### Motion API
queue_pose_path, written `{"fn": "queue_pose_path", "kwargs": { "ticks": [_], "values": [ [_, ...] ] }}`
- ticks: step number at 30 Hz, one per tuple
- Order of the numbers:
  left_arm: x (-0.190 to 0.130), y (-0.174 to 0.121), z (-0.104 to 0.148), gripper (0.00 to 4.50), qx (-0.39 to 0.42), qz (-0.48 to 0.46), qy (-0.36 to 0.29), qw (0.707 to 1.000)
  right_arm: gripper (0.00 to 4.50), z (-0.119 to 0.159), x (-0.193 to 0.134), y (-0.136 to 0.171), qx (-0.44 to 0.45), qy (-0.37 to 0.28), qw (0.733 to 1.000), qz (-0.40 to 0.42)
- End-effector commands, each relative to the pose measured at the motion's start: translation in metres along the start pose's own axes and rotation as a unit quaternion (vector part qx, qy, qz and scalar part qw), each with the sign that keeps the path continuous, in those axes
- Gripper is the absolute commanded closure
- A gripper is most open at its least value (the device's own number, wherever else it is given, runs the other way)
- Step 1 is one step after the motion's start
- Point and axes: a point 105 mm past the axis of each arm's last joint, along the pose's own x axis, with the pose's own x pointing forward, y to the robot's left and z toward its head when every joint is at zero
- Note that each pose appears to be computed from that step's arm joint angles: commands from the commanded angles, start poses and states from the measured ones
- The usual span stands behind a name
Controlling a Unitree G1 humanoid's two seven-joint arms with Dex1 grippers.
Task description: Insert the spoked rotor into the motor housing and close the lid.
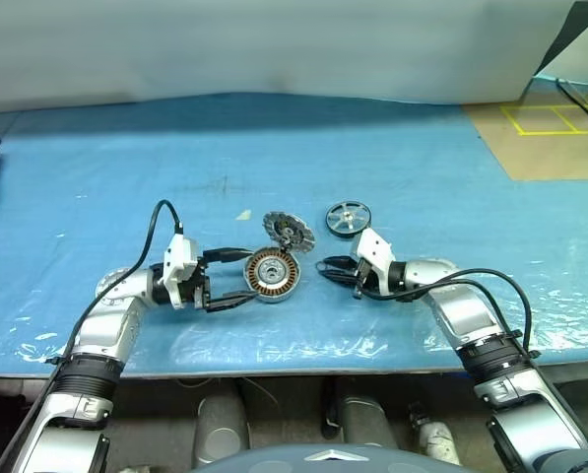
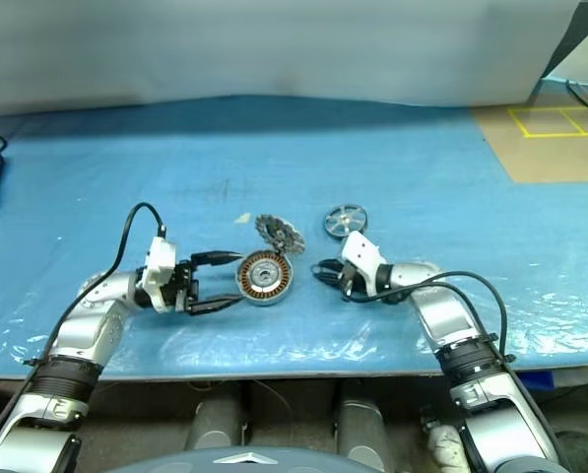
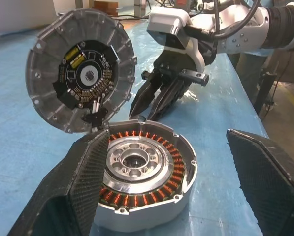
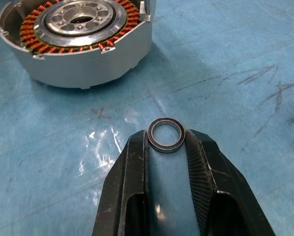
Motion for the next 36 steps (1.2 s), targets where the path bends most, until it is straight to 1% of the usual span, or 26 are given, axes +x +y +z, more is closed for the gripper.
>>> {"fn": "queue_pose_path", "kwargs": {
  "ticks": [1, 5, 10, 20, 22, 26, 36],
  "values": [
    [-0.005, -0.003, 0.006, 0.50, 0.013, 0.003, -0.005, 1.000, 3.84, 0.023, -0.012, 0.001, -0.022, -0.024, 0.999, 0.018],
    [-0.010, -0.005, 0.001, 0.50, 0.007, 0.002, 0.002, 1.000, 3.84, 0.049, -0.023, 0.013, -0.037, -0.041, 0.996, 0.076],
    [-0.013, -0.003, -0.006, 0.50, 0.004, 0.008, 0.003, 1.000, 3.84, 0.074, -0.017, 0.026, -0.043, -0.073, 0.988, 0.127],
    [-0.022, 0.002, -0.020, 0.50, 0.000, 0.029, 0.006, 1.000, 3.84, 0.083, 0.025, 0.022, -0.044, -0.083, 0.988, 0.121],
    [-0.023, 0.003, -0.021, 0.50, 0.001, 0.030, 0.006, 1.000, 3.84, 0.081, 0.032, 0.020, -0.054, -0.077, 0.989, 0.112],
    [-0.024, 0.003, -0.022, 0.50, 0.001, 0.031, 0.006, 0.999, 3.84, 0.082, 0.040, 0.020, -0.055, -0.078, 0.989, 0.111],
    [-0.026, -0.001, -0.019, 0.50, 0.004, 0.034, 0.002, 0.999, 3.84, 0.091, 0.050, 0.040, -0.051, -0.093, 0.983, 0.150]
  ]
}}
